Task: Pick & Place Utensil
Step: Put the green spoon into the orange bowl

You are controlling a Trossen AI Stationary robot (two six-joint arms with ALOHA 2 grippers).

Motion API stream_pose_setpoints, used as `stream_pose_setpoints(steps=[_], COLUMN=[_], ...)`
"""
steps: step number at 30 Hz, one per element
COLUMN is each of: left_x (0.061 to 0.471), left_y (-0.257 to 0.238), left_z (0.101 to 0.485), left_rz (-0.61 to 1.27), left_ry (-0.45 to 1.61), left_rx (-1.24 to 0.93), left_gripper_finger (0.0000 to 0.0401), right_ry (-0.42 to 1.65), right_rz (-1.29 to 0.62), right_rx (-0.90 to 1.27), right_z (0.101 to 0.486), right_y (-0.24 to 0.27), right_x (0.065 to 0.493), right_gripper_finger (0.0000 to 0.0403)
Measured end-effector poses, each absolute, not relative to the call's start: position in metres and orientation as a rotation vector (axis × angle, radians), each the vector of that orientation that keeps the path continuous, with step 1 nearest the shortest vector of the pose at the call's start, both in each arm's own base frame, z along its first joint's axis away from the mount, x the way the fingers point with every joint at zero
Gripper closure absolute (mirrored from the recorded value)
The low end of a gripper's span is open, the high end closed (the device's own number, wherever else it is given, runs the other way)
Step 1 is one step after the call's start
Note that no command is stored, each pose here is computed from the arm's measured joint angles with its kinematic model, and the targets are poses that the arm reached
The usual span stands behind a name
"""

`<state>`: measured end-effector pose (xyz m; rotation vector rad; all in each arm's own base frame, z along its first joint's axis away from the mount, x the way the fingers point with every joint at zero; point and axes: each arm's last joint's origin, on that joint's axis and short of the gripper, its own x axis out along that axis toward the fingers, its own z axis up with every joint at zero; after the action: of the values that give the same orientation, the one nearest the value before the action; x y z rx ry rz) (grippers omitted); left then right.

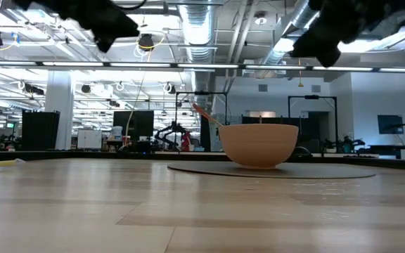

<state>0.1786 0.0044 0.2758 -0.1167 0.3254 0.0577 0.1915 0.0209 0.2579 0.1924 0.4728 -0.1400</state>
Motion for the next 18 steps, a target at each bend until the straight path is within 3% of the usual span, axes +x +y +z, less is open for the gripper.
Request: stream_pose_setpoints(steps=[9, 18], left_x=[0.15, 0.15], left_y=[0.004, 0.004], left_z=[0.262, 0.257], left_rz=[0.069, 0.069], left_ry=[0.212, 0.224], left_rx=[-0.119, -0.112], left_gripper_finger=[0.0325, 0.0325], right_ry=[0.705, 1.046], right_rz=[-0.147, -0.355], right_rx=[0.47, 0.794], right_z=[0.271, 0.24], right_y=[0.055, 0.087], right_x=[0.195, 0.182], right_gripper_finger=[0.0331, 0.0317])
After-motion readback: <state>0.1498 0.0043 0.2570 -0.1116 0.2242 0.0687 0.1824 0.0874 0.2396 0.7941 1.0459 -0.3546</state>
